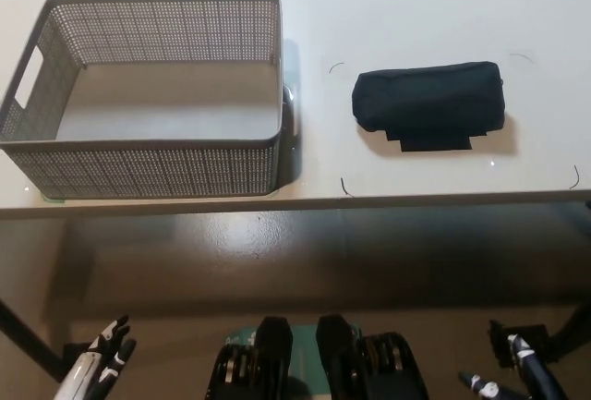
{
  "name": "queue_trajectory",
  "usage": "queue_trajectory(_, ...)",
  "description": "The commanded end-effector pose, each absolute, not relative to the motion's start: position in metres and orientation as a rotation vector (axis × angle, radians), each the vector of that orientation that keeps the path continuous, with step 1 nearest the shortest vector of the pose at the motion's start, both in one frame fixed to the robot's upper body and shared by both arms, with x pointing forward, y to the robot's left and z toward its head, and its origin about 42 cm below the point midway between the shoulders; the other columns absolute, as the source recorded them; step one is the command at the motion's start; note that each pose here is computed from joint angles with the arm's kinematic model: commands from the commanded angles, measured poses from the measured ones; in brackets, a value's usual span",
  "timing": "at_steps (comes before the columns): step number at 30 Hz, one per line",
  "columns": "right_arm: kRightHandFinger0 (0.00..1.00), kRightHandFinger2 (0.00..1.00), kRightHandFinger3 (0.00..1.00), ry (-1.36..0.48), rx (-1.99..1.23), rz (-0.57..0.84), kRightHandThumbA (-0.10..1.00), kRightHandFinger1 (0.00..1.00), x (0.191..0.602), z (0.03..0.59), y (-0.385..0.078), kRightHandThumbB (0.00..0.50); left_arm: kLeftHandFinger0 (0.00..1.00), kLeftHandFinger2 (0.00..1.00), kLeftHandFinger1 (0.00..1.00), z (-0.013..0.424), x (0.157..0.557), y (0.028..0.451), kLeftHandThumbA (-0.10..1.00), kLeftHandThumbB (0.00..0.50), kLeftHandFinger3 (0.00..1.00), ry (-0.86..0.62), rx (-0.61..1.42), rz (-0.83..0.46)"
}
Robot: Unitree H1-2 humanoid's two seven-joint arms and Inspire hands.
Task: Use the right hand to pick up the pencil case on the right hand side and put it into a grey container on the left side
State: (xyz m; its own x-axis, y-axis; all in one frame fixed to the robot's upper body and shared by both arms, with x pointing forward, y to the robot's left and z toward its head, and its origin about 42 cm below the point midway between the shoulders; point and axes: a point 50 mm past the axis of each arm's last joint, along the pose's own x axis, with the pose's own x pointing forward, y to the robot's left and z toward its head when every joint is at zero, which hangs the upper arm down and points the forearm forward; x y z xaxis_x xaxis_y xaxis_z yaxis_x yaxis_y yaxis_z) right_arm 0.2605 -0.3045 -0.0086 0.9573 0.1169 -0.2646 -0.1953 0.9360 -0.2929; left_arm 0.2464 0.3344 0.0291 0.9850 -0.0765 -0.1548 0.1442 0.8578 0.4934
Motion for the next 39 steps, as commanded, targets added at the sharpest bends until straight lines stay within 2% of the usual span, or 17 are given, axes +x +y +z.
queue_trajectory(1,1.00,1.00,1.00,0.010,-0.538,0.160,0.56,1.00,0.256,0.070,-0.331,0.324,1.00,1.00,1.00,0.049,0.256,0.342,1.00,0.286,1.00,0.023,0.573,-0.131)
queue_trajectory(3,1.00,1.00,1.00,-0.040,-0.579,0.141,0.61,1.00,0.248,0.093,-0.341,0.341,1.00,1.00,1.00,0.049,0.256,0.343,1.00,0.273,1.00,0.016,0.570,-0.134)
queue_trajectory(6,1.00,1.00,1.00,-0.094,-0.648,0.109,0.69,1.00,0.241,0.119,-0.352,0.350,1.00,1.00,1.00,0.046,0.257,0.343,1.00,0.283,1.00,0.007,0.572,-0.136)
queue_trajectory(9,1.00,1.00,1.00,-0.142,-0.672,0.085,0.66,1.00,0.235,0.140,-0.357,0.350,1.00,1.00,1.00,0.045,0.256,0.344,1.00,0.274,1.00,0.015,0.571,-0.133)
queue_trajectory(12,1.00,1.00,1.00,-0.173,-0.701,0.066,0.68,1.00,0.229,0.161,-0.358,0.365,1.00,1.00,1.00,0.046,0.255,0.343,1.00,0.259,1.00,0.007,0.571,-0.134)
queue_trajectory(14,1.00,1.00,1.00,-0.211,-0.699,0.064,0.62,1.00,0.228,0.173,-0.357,0.344,1.00,1.00,1.00,0.047,0.255,0.343,1.00,0.278,1.00,0.022,0.577,-0.129)
queue_trajectory(15,1.00,1.00,1.00,-0.222,-0.702,0.058,0.60,1.00,0.226,0.179,-0.356,0.344,1.00,1.00,1.00,0.048,0.255,0.344,1.00,0.273,1.00,0.020,0.575,-0.129)
queue_trajectory(17,1.00,1.00,1.00,-0.243,-0.718,0.045,0.60,1.00,0.223,0.192,-0.355,0.348,1.00,1.00,1.00,0.048,0.254,0.344,1.00,0.268,1.00,0.013,0.575,-0.127)
queue_trajectory(18,1.00,1.00,1.00,-0.264,-0.757,0.030,0.63,1.00,0.223,0.200,-0.355,0.360,1.00,1.00,1.00,0.050,0.256,0.344,1.00,0.275,1.00,0.014,0.580,-0.124)
queue_trajectory(21,1.00,1.00,1.00,-0.323,-0.788,0.013,0.62,1.00,0.222,0.218,-0.353,0.356,1.00,1.00,1.00,0.050,0.256,0.345,1.00,0.263,1.00,0.016,0.583,-0.125)
queue_trajectory(23,1.00,1.00,1.00,-0.363,-0.783,0.006,0.61,1.00,0.226,0.229,-0.352,0.361,1.00,1.00,1.00,0.049,0.256,0.346,1.00,0.258,1.00,0.016,0.581,-0.126)
queue_trajectory(28,1.00,1.00,1.00,-0.417,-0.765,0.009,0.69,1.00,0.240,0.257,-0.350,0.370,1.00,1.00,1.00,0.045,0.253,0.348,1.00,0.258,1.00,0.029,0.585,-0.131)
queue_trajectory(31,1.00,1.00,1.00,-0.452,-0.788,0.017,0.78,1.00,0.256,0.282,-0.342,0.416,1.00,1.00,1.00,0.044,0.249,0.351,1.00,0.265,1.00,0.052,0.588,-0.126)
queue_trajectory(32,1.00,1.00,1.00,-0.462,-0.800,0.021,0.81,1.00,0.260,0.288,-0.339,0.434,1.00,1.00,1.00,0.044,0.248,0.351,1.00,0.251,1.00,0.054,0.586,-0.122)
queue_trajectory(36,1.00,1.00,1.00,-0.534,-0.935,0.029,0.95,1.00,0.283,0.320,-0.326,0.443,1.00,1.00,1.00,0.044,0.246,0.354,1.00,0.233,1.00,0.055,0.599,-0.125)
queue_trajectory(38,1.00,1.00,1.00,-0.554,-1.005,0.034,0.90,1.00,0.300,0.338,-0.315,0.427,1.00,1.00,1.00,0.044,0.246,0.354,1.00,0.244,1.00,0.056,0.598,-0.124)
queue_trajectory(39,1.00,1.00,1.00,-0.560,-1.037,0.036,0.89,1.00,0.307,0.345,-0.311,0.438,1.00,1.00,1.00,0.044,0.246,0.354,1.00,0.246,1.00,0.056,0.595,-0.122)
